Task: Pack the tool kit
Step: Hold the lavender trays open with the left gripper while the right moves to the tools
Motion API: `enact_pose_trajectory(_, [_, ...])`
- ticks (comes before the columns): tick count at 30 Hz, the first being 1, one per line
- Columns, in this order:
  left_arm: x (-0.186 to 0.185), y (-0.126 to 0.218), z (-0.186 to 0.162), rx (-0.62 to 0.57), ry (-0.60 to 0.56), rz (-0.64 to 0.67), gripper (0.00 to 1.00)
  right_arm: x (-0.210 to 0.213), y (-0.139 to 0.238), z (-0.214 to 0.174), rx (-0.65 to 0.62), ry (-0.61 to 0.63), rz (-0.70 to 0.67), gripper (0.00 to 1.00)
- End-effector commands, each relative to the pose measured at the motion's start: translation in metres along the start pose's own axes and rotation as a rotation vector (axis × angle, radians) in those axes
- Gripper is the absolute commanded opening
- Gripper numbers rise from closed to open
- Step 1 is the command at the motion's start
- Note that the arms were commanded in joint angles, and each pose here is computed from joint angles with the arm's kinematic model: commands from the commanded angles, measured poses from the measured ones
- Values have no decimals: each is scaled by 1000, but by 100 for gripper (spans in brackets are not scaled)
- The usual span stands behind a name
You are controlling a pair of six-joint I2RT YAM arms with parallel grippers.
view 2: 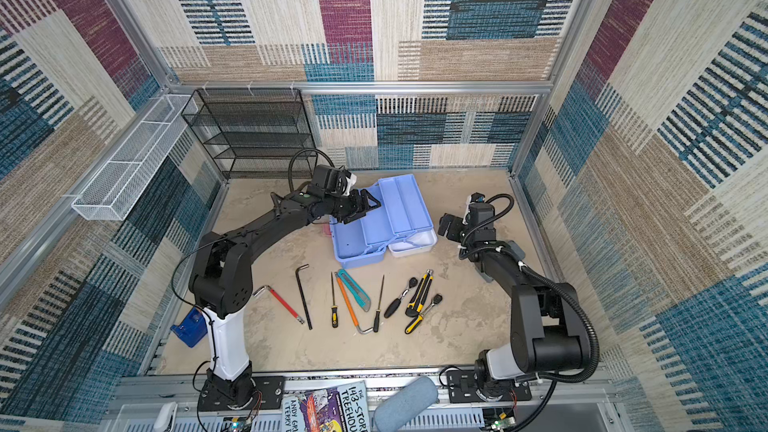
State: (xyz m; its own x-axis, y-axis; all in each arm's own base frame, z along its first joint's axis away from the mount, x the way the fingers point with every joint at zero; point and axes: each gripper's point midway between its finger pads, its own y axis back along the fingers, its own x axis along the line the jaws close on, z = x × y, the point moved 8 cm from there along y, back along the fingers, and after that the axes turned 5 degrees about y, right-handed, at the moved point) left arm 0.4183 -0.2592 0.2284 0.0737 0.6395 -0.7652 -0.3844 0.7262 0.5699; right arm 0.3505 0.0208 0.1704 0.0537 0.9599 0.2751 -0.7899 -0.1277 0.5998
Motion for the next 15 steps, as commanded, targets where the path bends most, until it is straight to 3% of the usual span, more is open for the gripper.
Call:
enact_pose_trajectory(1, [3,10,-2,-30,-44,49,78,1,1,3,-23,-3,4,100])
enact_pose_trajectory(15, [22,-13,-11,23,15,39,77,-2,10,-8,-11,-15,-2,100])
